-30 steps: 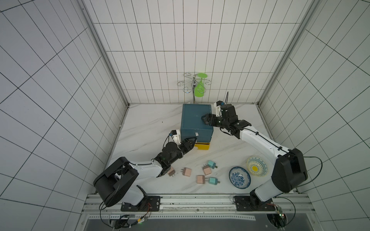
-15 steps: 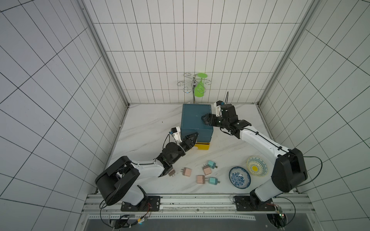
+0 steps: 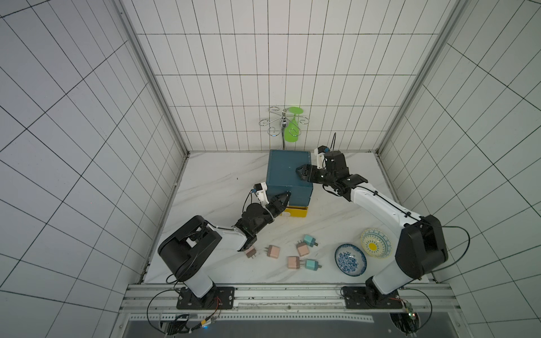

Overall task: Place the plugs into the drawer by color
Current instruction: Open the drawer in the storage box.

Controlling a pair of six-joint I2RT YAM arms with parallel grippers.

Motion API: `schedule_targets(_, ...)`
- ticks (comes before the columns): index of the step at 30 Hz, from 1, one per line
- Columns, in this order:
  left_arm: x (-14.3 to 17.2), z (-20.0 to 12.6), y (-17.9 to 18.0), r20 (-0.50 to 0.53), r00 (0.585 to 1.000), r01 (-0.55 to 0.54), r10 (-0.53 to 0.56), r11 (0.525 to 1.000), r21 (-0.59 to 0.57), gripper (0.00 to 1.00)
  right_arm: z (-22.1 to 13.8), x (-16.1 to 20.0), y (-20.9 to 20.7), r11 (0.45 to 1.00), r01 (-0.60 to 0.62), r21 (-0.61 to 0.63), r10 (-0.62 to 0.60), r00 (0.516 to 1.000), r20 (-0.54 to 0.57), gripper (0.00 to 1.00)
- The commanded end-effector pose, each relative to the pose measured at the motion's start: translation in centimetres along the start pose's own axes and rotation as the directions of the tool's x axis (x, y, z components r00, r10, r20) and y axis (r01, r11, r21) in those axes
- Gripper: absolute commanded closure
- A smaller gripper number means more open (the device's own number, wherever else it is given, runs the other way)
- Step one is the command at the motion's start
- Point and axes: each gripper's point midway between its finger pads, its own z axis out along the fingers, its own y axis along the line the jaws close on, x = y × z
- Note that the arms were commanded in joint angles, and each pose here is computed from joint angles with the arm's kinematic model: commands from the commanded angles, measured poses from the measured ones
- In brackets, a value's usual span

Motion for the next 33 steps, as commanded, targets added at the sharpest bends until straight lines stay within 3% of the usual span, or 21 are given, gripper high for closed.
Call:
schedule_targets(1,-0.1,0.9,-0.6,-0.030,0.999,-0.031,0.031,1.000,0.000,1.00,1.6,7.5,-5.3,0.987,0.012,0.159,0.032,0.962,-0.272,0.13)
schedule_targets(8,1.8,-2.1,-0.3,-0.068,0.998,0.009,-0.006,0.999,0.043,1.00,2.3,7.2,-6.3,0.985,-0.009,0.172,0.058,0.958,-0.281,0.13)
schedule_targets(16,5.3,-7.2,0.3,-0.147,0.988,-0.062,0.047,0.993,-0.100,1.00,2.5,7.6,-7.2,0.975,-0.016,0.222,0.080,0.956,-0.282,0.13)
schedule_targets(20,7.0,-8.0,0.6,-0.189,0.982,-0.017,0.004,0.997,-0.070,1.00,2.7,7.4,-7.2,0.974,-0.012,0.226,0.079,0.954,-0.291,0.13)
schedule_targets(24,9.0,-9.3,-0.8,-0.200,0.979,-0.045,0.040,0.999,-0.021,1.00,2.8,7.6,-7.4,0.971,-0.005,0.239,0.080,0.949,-0.306,0.13)
schedule_targets(29,7.3,-10.4,0.4,-0.146,0.985,-0.117,0.096,0.982,-0.147,0.89,2.5,7.7,-7.1,0.970,0.001,0.241,0.076,0.948,-0.309,0.12)
schedule_targets(32,7.3,-10.6,0.8,-0.149,0.986,-0.089,0.070,0.988,-0.126,0.71,2.3,7.6,-6.7,0.971,0.006,0.238,0.070,0.948,-0.310,0.11)
schedule_targets(33,7.6,-10.5,0.7,-0.159,0.984,-0.094,0.074,0.988,-0.119,0.60,2.3,7.5,-6.6,0.971,0.006,0.237,0.070,0.948,-0.309,0.11)
